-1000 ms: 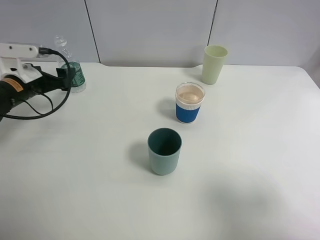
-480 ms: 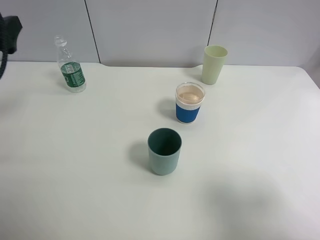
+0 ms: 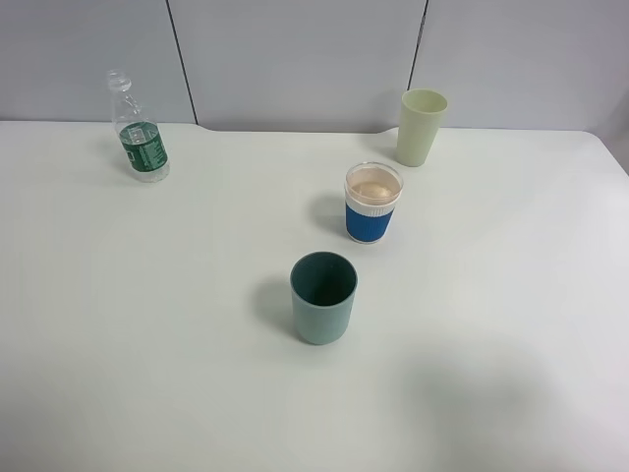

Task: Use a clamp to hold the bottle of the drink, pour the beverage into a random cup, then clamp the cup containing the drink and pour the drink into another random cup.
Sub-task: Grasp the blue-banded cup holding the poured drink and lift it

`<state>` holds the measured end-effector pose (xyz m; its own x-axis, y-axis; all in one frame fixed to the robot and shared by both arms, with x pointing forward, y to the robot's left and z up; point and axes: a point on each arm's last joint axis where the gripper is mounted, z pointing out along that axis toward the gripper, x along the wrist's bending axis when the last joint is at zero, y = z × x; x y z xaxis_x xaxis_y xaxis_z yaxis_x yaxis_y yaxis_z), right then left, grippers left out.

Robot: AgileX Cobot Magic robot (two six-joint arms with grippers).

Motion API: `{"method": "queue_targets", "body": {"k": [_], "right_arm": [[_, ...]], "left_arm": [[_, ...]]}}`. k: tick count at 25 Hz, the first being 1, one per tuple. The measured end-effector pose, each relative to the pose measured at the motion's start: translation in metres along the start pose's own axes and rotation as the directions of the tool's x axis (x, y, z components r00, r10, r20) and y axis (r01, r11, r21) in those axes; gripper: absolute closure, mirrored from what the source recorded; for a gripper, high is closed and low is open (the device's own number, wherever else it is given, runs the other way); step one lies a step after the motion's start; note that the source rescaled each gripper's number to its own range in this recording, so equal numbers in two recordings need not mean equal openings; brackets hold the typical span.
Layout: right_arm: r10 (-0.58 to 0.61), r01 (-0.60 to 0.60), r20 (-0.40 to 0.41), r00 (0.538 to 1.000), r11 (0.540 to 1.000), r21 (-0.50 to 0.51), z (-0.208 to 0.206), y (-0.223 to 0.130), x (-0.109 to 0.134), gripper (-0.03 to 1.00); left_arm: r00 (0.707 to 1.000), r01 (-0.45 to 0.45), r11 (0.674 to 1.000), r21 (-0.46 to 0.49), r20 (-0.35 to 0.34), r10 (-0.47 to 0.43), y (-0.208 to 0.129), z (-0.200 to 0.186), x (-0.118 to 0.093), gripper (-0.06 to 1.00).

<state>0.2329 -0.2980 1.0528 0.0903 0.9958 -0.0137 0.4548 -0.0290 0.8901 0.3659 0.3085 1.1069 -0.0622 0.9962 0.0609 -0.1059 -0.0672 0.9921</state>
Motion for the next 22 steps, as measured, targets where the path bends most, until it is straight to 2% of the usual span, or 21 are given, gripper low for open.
{"method": "queue_targets", "body": {"k": [8,12,16,22], "right_arm": [[0.000,0.000,0.000,1.000,1.000,0.000,0.000,0.000,0.000,0.27],[0.000,0.000,0.000,1.000,1.000,0.000,0.000,0.000,0.000,0.27],[0.000,0.000,0.000,1.000,1.000,0.000,0.000,0.000,0.000,0.27],[0.000,0.000,0.000,1.000,1.000,0.000,0.000,0.000,0.000,0.27]], "left_arm": [[1.000,0.005,0.993,0.119,0.008,-0.006,0.040,-0.050,0.002,-0.05],[1.000,0.004,0.973,0.231,0.016,-0.008,0.050,-0.077,0.003,-0.05],[1.000,-0.002,0.950,0.311,0.019,-0.004,0.043,-0.108,0.003,-0.05],[1.000,-0.006,0.950,0.311,0.015,0.001,0.033,-0.150,0.003,-0.05]]}}
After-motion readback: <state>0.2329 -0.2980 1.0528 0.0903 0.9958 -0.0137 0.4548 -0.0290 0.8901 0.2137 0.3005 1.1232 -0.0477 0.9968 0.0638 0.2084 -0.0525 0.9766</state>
